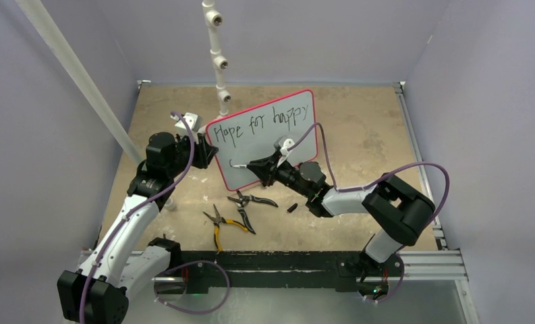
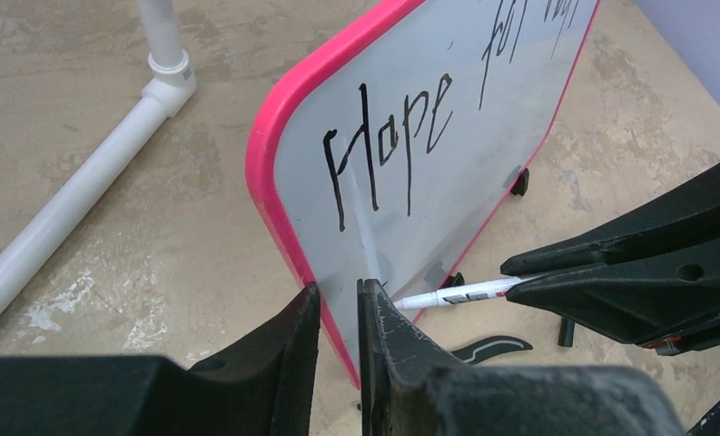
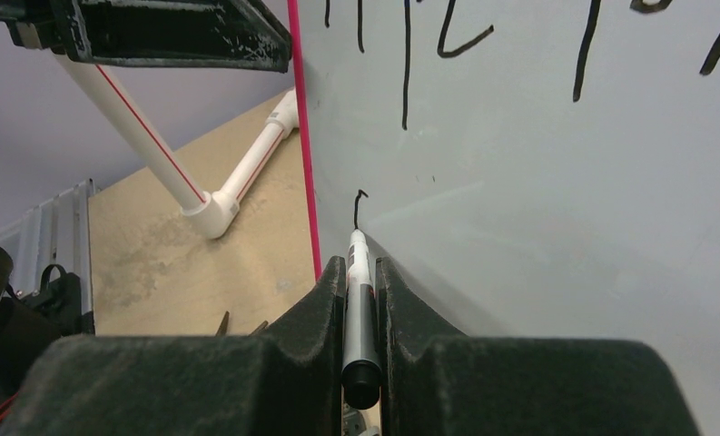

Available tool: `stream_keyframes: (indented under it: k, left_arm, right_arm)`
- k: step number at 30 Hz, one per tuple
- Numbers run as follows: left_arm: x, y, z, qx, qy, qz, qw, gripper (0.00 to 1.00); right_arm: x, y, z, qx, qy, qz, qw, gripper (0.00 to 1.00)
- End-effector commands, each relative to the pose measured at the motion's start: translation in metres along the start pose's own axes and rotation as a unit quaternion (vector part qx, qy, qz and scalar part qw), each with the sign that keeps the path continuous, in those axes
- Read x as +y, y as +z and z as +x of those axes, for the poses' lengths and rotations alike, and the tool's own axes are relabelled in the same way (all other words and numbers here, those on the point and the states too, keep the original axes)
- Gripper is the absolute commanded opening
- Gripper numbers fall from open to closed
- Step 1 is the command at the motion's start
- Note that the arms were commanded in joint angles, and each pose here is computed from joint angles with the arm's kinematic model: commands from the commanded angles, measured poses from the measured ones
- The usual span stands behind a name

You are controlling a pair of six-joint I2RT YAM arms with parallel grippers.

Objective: Write a sentence on the whiteboard

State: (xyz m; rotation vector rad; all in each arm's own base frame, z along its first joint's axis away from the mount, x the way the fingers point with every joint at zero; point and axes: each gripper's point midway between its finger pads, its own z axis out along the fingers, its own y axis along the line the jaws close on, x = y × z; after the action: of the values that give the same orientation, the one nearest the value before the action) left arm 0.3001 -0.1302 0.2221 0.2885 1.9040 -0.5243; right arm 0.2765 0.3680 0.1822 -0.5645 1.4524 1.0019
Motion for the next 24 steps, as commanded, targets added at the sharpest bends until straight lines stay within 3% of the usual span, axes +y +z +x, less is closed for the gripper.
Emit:
stream_keyframes:
  k: [1, 24]
  left_arm:
    - [-0.002, 0.002, -0.008, -0.016, 0.012, 0.009, 1.000, 0.20]
    - [-0.005, 0.002, -0.007, -0.014, 0.012, 0.018, 1.000, 0.15]
  right_arm:
    - [-0.010, -0.003, -0.006, -0.010, -0.014, 0.032, 0.999, 0.00]
    - [-0.011, 0.007, -0.077, -0.107, -0.031, 0.058, 0.992, 0.00]
